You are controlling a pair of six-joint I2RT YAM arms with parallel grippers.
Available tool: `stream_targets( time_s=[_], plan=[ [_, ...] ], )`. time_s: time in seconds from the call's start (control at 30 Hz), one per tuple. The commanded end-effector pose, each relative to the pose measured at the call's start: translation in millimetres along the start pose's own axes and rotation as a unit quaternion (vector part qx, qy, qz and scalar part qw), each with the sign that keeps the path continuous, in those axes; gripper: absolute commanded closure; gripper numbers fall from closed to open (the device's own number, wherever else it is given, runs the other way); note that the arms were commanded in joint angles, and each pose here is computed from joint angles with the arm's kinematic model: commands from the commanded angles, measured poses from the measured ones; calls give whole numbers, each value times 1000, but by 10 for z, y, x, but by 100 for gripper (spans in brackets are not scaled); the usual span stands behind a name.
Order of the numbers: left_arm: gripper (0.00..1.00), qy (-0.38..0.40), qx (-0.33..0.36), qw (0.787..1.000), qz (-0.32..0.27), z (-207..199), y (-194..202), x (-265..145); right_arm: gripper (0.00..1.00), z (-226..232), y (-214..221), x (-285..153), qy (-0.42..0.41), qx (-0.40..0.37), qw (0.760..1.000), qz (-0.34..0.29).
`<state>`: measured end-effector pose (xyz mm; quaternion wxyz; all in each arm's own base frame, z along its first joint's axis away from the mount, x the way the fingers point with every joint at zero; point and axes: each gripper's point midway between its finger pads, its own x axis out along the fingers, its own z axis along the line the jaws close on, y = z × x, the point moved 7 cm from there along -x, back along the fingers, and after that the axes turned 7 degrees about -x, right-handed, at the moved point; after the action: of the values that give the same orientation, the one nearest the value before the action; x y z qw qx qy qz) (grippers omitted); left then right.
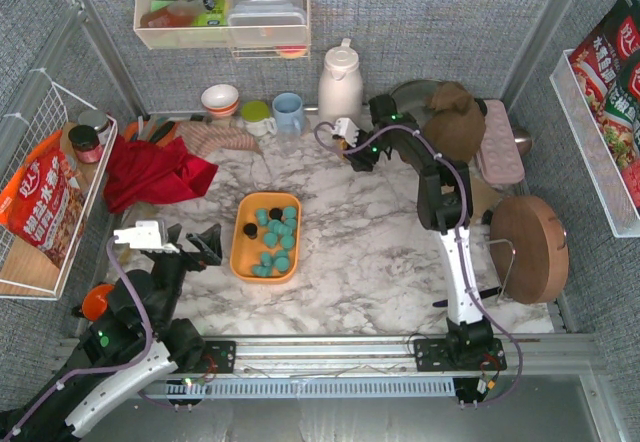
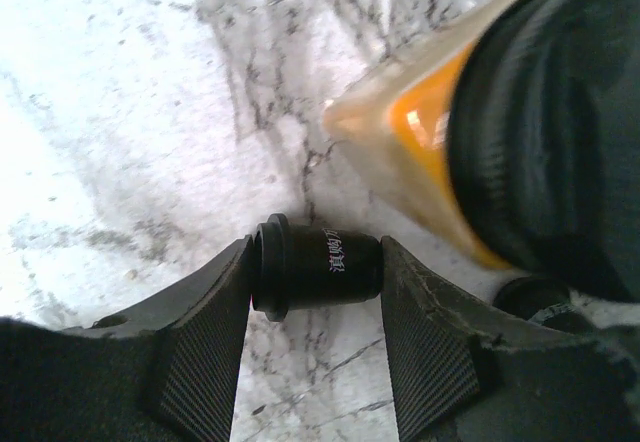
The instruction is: Mix the coffee capsules in the storage basket
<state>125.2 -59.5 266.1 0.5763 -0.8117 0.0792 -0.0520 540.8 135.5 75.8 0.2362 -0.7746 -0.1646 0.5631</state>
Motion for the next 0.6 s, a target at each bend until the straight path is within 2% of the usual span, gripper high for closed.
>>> stream_targets(
  time_s=[0.0, 0.27, 0.4, 0.57],
  plan=[
    [1, 1, -4, 1000, -8, -3, -31, -1, 58, 216, 95, -33, -30, 2, 999, 20],
    [1, 2, -10, 1000, -11, 8, -42, -18, 63, 313, -82, -350, 5, 2, 1000, -6],
    [1, 4, -12, 1000, -12, 7, -49, -22, 64, 471, -406, -658, 39, -2, 998, -53],
    [1, 9, -17, 1000, -14, 4, -55, -29, 64, 937, -875, -929, 66, -41, 994, -82]
  ],
)
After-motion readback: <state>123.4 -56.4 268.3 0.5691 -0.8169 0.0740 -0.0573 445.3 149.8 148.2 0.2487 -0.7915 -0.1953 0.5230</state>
